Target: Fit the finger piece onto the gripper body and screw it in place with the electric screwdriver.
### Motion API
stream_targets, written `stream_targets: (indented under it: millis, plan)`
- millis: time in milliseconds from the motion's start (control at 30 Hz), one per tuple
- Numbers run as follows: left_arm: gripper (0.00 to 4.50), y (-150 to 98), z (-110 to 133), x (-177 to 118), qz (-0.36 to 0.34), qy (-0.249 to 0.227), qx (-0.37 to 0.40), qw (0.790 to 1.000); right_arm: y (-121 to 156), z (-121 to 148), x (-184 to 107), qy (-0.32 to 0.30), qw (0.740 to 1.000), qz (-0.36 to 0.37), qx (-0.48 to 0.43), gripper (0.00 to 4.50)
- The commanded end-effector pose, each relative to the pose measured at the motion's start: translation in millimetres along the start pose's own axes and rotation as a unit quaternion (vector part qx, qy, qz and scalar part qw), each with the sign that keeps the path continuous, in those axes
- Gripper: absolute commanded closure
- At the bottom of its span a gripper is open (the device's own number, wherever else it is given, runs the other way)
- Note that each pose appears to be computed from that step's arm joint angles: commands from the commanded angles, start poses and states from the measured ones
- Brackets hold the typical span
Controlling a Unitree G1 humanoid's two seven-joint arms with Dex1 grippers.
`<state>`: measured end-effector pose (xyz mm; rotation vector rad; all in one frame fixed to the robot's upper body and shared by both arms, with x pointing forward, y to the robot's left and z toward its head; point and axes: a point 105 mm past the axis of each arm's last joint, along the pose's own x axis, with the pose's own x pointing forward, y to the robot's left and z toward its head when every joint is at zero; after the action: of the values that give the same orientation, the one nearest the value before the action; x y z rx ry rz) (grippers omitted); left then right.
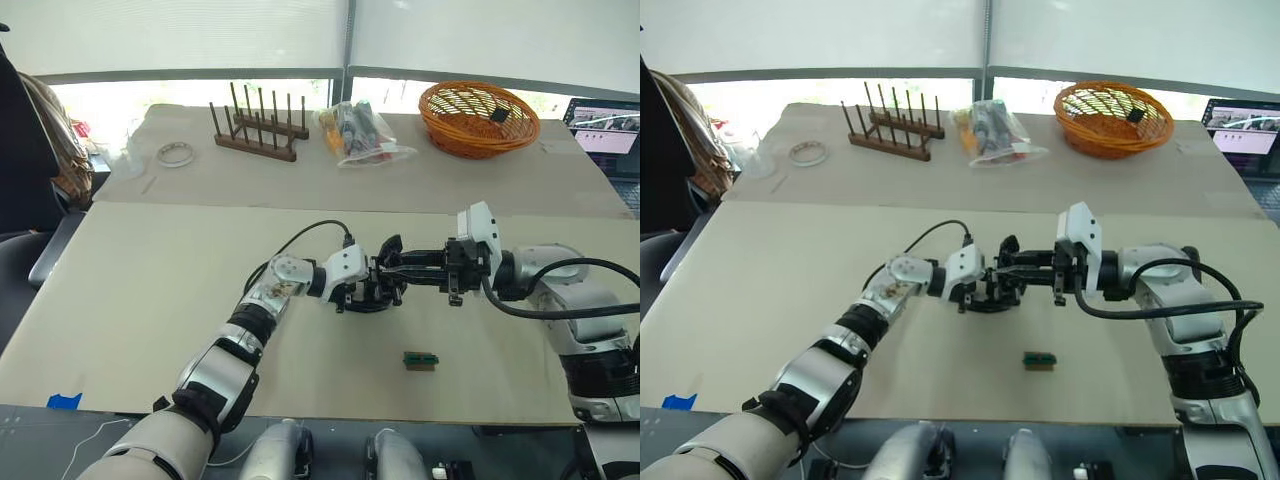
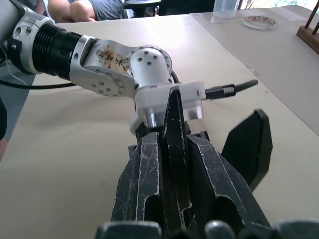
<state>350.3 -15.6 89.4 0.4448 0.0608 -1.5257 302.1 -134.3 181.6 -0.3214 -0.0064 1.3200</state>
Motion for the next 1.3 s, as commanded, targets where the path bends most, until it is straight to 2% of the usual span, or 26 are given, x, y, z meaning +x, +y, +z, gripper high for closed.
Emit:
stream_targets:
  millis: [33, 333, 767, 1033, 1300]
  plan:
    - [2.17, 0, 0, 1, -0.004, 0.009, 0.015, 1.000, 5, 9, 1, -0.025, 0.999, 0.020, -0.028, 4.16]
    - [2.17, 1, -1, 2, 0.000, 0.013, 0.017, 1.000, 4, 12, 8, -0.047, 0.998, 0.034, -0.016, 4.16]
    - [2.17, 0, -3, 1, -0.005, 0.019, 0.016, 1.000, 9, 6, 16, -0.030, 0.998, 0.058, -0.025, 4.16]
    - [2.17, -1, -2, 2, -0.008, 0.016, 0.016, 1.000, 6, -23, 14, 0.028, 0.998, 0.057, -0.017, 4.16]
    - [2.17, 0, -4, -1, -0.005, 0.022, 0.016, 1.000, 14, -36, 6, 0.040, 0.996, 0.074, 0.022, 4.16]
